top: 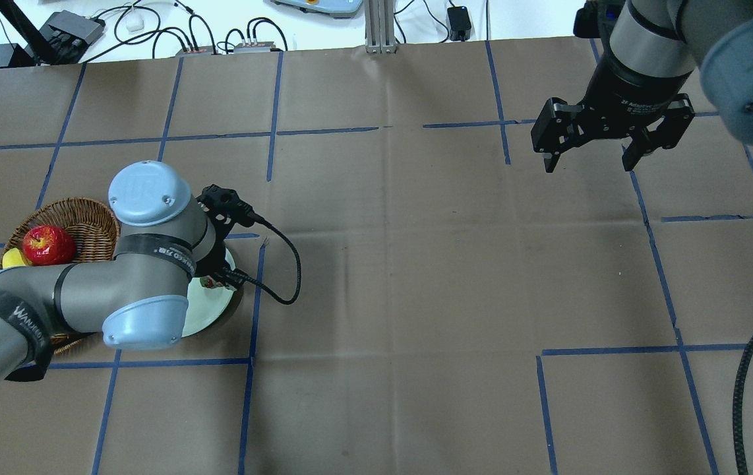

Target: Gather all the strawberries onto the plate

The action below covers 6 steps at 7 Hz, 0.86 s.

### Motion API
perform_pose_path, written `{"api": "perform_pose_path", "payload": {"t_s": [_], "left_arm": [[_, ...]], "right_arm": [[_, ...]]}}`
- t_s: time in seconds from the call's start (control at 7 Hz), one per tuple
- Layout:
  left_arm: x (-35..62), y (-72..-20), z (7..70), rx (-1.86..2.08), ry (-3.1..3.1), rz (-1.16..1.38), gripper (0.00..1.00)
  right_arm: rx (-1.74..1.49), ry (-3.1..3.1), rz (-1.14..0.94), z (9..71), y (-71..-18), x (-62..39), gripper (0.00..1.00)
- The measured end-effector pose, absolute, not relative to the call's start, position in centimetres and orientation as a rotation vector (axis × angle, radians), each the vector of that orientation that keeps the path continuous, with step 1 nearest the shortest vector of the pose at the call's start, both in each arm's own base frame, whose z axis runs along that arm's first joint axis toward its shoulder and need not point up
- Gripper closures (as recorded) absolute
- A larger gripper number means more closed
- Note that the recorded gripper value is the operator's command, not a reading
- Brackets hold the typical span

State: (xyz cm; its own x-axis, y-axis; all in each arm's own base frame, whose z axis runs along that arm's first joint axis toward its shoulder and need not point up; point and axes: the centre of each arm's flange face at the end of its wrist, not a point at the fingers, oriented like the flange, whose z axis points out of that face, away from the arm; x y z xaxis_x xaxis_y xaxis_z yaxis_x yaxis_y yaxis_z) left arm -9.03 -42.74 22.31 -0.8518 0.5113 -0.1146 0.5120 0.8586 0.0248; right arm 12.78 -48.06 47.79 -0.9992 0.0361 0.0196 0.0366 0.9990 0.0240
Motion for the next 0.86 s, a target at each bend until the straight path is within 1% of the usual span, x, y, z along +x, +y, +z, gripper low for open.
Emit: {"api": "perform_pose_path", "payload": {"t_s": [0.14, 0.29, 0.43, 0.57, 0.71, 0.86], "left_arm": [[-6.3, -41.6, 21.6, 0.808, 2.919, 0.017, 0.92], [-4.3, -41.0, 21.0, 0.815, 2.92, 0.031, 0.66], [-2.8, -40.8, 20.4, 0.828, 2.92, 0.045, 0.13], [-1.7, -40.8, 20.1, 0.836, 2.921, 0.052, 0.03], [-0.6, -40.9, 20.1, 0.829, 2.923, 0.047, 0.01], [0.1, -41.2, 20.7, 0.812, 2.921, 0.027, 0.01]], "right_arm": [[-0.056, -3.121, -0.038, 47.8, -48.1, 12.7, 0.0], [-0.056, -3.121, -0.038, 47.8, -48.1, 12.6, 0.0], [-0.057, -3.122, -0.038, 47.8, -48.2, 12.5, 0.0], [-0.058, -3.122, -0.038, 47.8, -48.2, 12.4, 0.0], [-0.059, -3.122, -0.037, 47.8, -48.2, 12.4, 0.0], [-0.06, -3.121, -0.037, 47.8, -48.2, 12.4, 0.0]]}}
